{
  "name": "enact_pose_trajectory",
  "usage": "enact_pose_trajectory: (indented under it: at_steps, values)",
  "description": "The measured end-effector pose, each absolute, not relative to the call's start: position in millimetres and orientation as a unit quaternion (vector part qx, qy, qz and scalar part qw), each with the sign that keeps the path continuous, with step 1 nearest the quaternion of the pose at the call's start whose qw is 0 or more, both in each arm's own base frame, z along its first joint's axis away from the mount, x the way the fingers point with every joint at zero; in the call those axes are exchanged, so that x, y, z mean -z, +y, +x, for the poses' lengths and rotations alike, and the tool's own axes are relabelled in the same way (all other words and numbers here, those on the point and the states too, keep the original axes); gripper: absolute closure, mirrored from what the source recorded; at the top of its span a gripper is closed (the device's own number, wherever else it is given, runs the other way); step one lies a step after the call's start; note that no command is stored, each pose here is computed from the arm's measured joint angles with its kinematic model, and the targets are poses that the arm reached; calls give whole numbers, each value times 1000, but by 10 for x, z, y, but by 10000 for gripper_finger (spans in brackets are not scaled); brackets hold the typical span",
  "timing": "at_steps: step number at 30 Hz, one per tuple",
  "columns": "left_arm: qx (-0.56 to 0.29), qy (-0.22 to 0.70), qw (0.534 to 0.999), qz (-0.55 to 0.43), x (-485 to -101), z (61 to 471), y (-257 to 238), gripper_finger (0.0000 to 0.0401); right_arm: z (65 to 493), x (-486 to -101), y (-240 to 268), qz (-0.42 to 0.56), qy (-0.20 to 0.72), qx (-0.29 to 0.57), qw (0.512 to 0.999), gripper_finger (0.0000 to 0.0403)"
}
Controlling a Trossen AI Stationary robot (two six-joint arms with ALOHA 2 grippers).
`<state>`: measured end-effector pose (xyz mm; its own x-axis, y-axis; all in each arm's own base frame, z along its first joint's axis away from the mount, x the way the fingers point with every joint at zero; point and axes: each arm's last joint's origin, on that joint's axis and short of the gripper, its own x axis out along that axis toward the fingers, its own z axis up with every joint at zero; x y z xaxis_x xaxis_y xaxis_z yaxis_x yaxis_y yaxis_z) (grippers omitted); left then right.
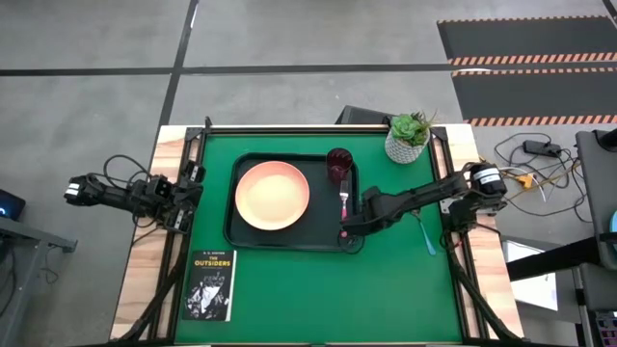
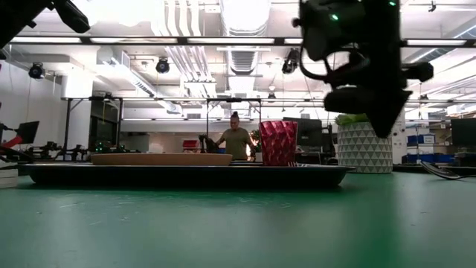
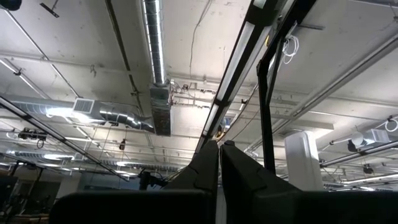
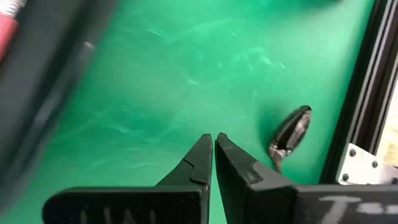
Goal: Pick and place plate/cup/fork/spoon on tray
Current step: Put the blue spoon on the blue tray
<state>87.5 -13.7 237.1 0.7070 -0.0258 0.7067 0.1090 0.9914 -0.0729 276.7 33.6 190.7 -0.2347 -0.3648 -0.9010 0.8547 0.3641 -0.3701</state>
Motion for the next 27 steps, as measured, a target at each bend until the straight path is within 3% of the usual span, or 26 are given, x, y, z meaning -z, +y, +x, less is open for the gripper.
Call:
enact_pose_trajectory:
  at_steps: [18, 27]
  values:
    - [36, -380, 923, -54, -2370, 876, -137, 401, 1807, -1714, 132, 342, 525, 573, 527, 391]
    - [37, -380, 923, -54, -2370, 876, -137, 401, 1698, -1601, 140, 353, 546, 581, 490, 324]
